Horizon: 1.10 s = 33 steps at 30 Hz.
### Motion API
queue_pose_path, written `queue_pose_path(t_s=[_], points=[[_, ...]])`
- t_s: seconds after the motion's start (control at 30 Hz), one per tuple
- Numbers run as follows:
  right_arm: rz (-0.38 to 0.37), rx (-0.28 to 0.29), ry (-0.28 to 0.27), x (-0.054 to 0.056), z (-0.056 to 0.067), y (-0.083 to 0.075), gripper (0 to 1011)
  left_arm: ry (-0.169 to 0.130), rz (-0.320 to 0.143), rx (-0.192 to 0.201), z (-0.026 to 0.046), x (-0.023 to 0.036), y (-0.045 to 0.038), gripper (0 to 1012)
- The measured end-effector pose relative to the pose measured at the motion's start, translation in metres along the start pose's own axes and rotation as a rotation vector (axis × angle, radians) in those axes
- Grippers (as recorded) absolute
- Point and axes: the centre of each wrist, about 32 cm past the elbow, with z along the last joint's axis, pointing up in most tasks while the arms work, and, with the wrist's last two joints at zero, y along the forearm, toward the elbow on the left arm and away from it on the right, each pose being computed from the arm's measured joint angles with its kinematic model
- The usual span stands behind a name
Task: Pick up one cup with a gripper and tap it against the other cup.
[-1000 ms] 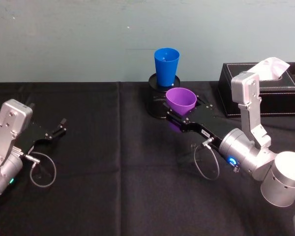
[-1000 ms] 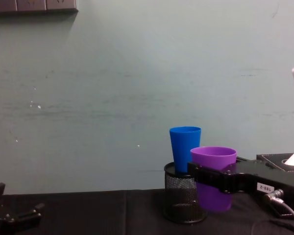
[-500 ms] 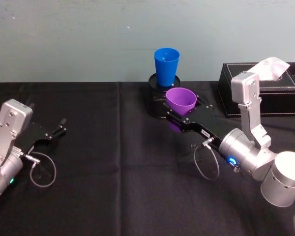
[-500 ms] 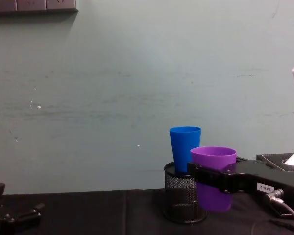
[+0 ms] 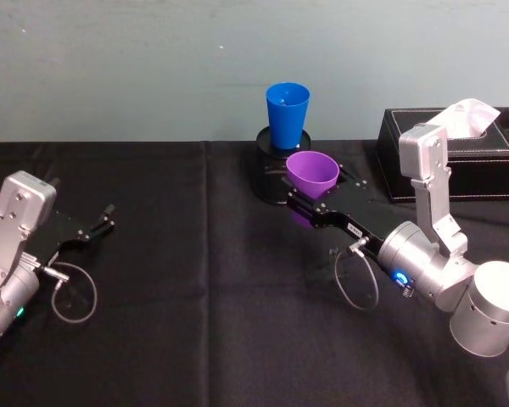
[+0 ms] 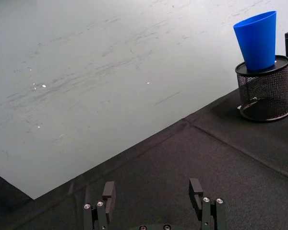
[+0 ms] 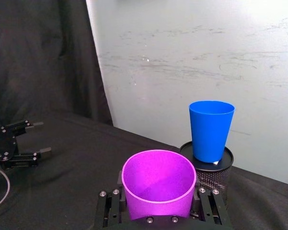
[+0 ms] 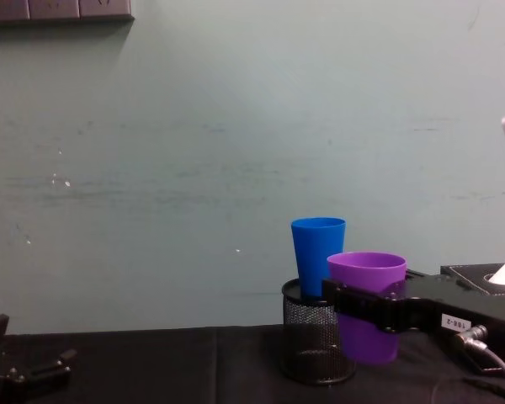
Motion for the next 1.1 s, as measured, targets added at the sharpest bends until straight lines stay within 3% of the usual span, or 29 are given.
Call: queue_pose_path(t_s=[1.1], points=[[0.000, 0.000, 0.000, 0.0000, 0.0000, 0.0000, 731, 0.000, 0.000, 0.000, 0.0000, 0.0000, 0.0000, 1000]])
